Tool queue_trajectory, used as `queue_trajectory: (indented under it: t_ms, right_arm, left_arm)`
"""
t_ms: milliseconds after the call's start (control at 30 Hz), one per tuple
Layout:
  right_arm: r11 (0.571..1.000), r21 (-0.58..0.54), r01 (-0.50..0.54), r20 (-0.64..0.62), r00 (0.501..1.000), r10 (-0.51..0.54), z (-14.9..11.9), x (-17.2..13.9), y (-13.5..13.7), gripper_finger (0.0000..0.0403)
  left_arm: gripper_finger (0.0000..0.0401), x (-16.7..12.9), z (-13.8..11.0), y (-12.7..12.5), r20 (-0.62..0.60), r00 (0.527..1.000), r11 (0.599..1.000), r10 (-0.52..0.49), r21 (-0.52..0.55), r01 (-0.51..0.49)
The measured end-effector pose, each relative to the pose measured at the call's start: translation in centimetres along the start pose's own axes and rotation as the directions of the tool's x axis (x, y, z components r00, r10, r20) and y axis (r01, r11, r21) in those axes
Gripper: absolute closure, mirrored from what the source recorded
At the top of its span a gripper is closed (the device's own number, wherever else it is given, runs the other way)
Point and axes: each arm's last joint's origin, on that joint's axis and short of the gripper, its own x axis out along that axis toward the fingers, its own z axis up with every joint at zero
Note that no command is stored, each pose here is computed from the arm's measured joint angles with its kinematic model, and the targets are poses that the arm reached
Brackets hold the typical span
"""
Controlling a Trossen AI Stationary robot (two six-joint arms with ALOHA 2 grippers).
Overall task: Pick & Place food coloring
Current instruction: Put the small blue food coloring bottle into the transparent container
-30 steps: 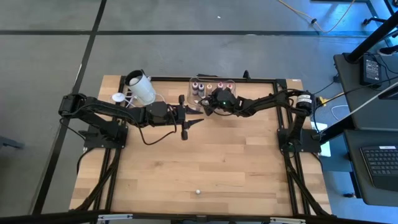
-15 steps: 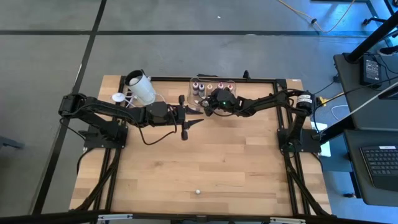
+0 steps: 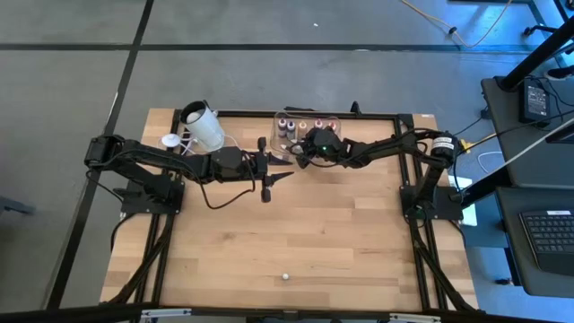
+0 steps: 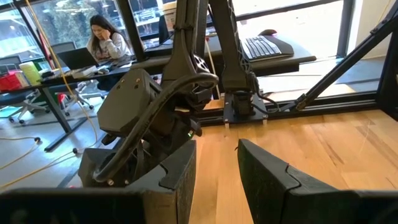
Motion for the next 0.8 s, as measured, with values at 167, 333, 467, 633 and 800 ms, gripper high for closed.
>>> queue_trajectory:
  t_ms: [167,333,467,633,800]
  right_arm:
    - [1.000,0.001,0.001,-0.012,1.000,-0.001,-0.08,-0.01,0.00,0.0310]
    - [1.000,0.025,0.003,-0.016,1.000,-0.003,-0.10,-0.03,-0.03,0.0310]
    - [1.000,0.023,0.004,-0.015,1.000,-0.003,-0.10,-0.03,-0.03,0.0310]
    - [1.000,0.024,0.003,-0.012,1.000,-0.003,-0.07,-0.03,-0.02,0.0310]
    - [1.000,0.024,0.003,-0.012,1.000,-0.003,-0.06,-0.03,-0.02,0.0310]
  left_arm:
    - [0.0285,0.00,-0.02,0.00,-0.002,1.000,1.000,0.000,0.000,0.000]
    - [0.0285,0.00,-0.02,0.00,-0.002,1.000,1.000,0.000,0.000,0.000]
    - [0.0285,0.00,-0.02,0.00,-0.002,1.000,1.000,0.000,0.000,0.000]
    - [0.0285,0.00,-0.02,0.00,-0.002,1.000,1.000,0.000,-0.001,0.000]
    - [0.0285,0.00,-0.02,0.00,-0.002,1.000,1.000,0.000,-0.001,0.000]
